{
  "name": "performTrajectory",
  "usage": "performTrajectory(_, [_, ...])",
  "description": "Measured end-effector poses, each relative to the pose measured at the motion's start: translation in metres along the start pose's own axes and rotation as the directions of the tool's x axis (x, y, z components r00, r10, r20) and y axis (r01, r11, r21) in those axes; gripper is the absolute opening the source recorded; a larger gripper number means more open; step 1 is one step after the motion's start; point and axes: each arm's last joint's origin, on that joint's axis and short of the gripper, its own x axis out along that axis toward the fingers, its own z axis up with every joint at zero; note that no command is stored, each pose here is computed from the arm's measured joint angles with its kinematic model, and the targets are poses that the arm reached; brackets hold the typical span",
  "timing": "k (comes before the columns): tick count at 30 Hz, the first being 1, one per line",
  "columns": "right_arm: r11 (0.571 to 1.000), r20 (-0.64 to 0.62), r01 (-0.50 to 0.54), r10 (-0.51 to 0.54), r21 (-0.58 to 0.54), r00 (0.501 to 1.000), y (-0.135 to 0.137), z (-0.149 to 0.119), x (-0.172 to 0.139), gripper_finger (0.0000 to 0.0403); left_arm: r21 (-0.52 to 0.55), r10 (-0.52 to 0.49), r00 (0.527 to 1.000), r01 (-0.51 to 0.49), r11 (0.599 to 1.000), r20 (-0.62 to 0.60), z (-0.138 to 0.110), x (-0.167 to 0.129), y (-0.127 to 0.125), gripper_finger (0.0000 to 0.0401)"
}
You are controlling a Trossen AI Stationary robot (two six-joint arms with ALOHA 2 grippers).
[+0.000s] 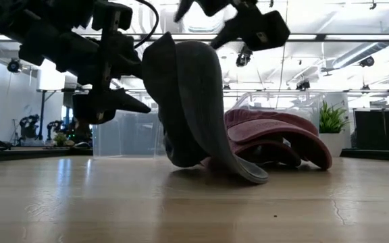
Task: Pick & Place hat
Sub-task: Put the black cap into the right transparent bin
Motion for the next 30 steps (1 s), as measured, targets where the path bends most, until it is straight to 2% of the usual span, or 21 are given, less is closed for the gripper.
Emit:
performTrajectory(5, [0.999, -0.019, 0.042, -0.042, -0.015, 0.999, 0.007, -0.002, 0.005, 0.0224, 0.009, -0.002, 1.0, 0.002, 1.0, 0.002, 0.0, 0.0, 0.0, 0.0213])
performTrajectory(13, [0.996, -0.047, 0.084, -0.086, -0.044, 0.995, 0.014, -0.009, 0.034, 0.0224, 0.008, -0.016, 1.0, 0.016, 1.0, 0.018, 0.003, 0.001, -0.005, 0.0213])
performTrajectory(18, [0.986, -0.063, 0.144, -0.149, -0.083, 0.987, 0.017, -0.011, 0.04, 0.0217, 0.008, -0.023, 1.0, 0.023, 1.0, 0.02, 0.004, 0.001, -0.007, 0.0213])
performTrajectory(22, [0.977, -0.075, 0.184, -0.193, -0.108, 0.978, 0.016, -0.011, 0.035, 0.0163, 0.012, -0.03, 0.999, 0.029, 0.999, 0.018, 0.004, 0.001, -0.01, 0.0213])
performTrajectory(28, [0.977, -0.069, 0.171, -0.18, -0.13, 0.981, 0.016, -0.01, 0.023, 0.003, 0.024, -0.045, 0.999, 0.045, 0.999, 0.004, 0.0, 0.001, -0.014, 0.0213])
performTrajectory(30, [0.979, -0.069, 0.153, -0.163, -0.135, 0.984, 0.017, -0.009, 0.016, 0.0018, 0.029, -0.055, 0.998, 0.055, 0.998, -0.003, -0.003, 0.0, -0.016, 0.0213])
